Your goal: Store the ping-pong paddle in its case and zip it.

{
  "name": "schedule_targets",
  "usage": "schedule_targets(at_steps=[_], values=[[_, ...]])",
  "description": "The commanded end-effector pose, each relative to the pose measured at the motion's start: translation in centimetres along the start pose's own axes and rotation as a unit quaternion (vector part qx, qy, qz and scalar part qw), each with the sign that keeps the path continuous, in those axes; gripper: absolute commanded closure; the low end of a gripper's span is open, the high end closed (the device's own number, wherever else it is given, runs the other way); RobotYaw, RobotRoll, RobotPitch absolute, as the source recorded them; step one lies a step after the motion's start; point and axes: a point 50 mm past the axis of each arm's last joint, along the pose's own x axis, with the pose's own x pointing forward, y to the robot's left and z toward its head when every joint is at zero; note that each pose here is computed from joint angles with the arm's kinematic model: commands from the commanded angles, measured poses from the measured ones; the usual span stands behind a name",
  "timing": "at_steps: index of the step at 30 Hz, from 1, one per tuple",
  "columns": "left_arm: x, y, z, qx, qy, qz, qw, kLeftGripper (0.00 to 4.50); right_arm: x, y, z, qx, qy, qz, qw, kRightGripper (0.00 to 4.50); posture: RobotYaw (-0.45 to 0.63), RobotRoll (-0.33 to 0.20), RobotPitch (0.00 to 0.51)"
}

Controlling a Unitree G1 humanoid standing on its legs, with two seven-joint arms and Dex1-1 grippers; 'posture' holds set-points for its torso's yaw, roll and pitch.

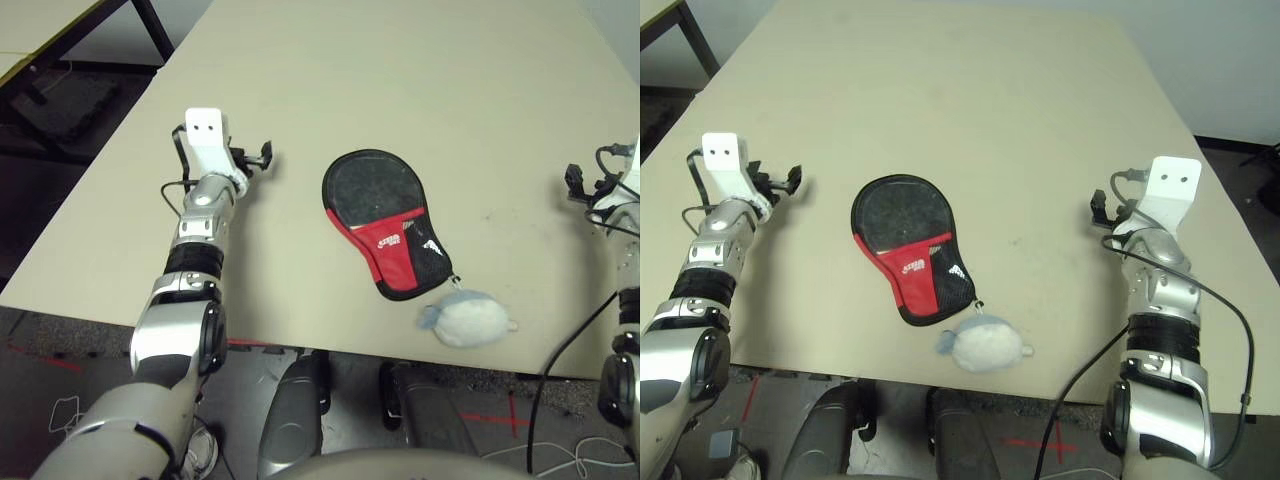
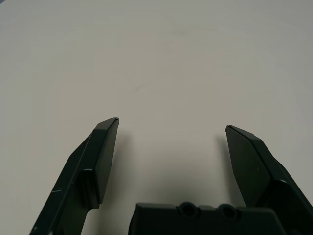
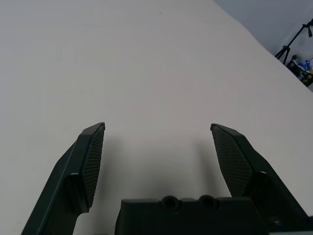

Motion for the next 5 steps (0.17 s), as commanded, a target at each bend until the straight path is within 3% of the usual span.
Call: schedule_targets(at_steps=[1, 5], values=[[-0.7, 0.3, -0.9, -0.002, 0.003, 0.013, 1.0, 0.0, -0.4, -1.2, -2.5, 0.01, 0.024, -0.029, 0.999, 0.04, 0.13, 0.0, 0.122], [-1.1, -0.2, -1.8, -0.002, 0.018, 0.003, 1.0, 0.0, -1.0, -1.9, -4.4, 0.014, 0.048, -0.045, 0.998, 0.04, 0.11, 0.0, 0.12]])
